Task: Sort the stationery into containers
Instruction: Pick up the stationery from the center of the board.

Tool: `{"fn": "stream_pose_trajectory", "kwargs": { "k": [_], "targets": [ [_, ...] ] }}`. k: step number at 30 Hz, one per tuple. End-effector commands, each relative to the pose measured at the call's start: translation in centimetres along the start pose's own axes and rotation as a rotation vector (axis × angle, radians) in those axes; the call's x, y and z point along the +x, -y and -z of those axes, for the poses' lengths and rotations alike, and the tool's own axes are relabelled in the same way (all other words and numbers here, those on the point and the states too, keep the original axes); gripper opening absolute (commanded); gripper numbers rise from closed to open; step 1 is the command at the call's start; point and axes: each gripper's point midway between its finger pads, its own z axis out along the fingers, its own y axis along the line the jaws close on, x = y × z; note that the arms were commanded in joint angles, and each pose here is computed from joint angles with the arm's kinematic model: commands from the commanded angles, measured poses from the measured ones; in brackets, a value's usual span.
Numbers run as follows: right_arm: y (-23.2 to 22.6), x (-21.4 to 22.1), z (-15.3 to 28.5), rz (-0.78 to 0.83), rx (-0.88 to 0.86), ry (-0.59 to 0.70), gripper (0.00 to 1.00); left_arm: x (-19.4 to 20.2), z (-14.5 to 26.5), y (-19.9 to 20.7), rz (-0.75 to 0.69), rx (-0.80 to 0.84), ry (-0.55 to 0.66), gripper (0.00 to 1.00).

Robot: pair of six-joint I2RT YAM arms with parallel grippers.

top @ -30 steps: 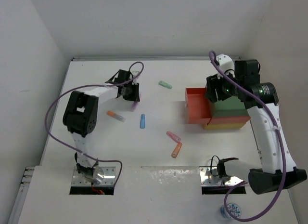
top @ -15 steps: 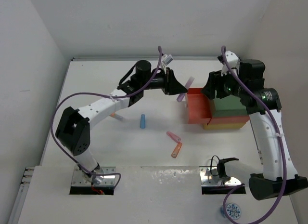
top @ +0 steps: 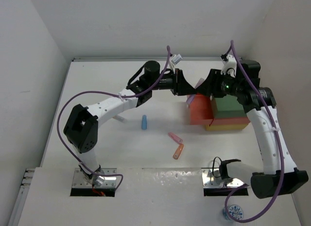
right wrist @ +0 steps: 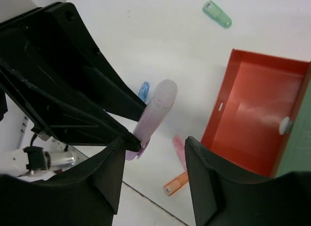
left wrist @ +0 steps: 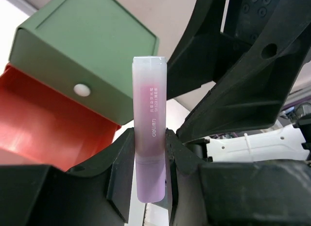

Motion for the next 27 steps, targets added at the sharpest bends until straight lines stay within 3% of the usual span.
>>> {"fn": "stream_pose_trajectory", "kwargs": {
  "k": [1,9,18,27],
  "targets": [
    [-0.1,-0.4,-1.3,-0.082,-0.020,0.008,0.51,-2.1,0.0,3.1,-0.050,0.078,0.047,0.00],
    [-0.3,-1.7,-2.6,-0.160,-0.042,0.025,0.36,-1.6,0.0,3.6,-0.054,0.093,0.036,0.00],
    [0.0,-2.5,-2.6,-0.312,-0.084,0.066,0.35,-1.3,0.2,3.6,-0.046,0.093,0.033,0.00],
    [1.2,-2.3,-2.7,-0.299,-0.025,0.071,0.34,-1.3,0.4,3.7,-0.046,0.096,0.034,0.00]
  ]
}}
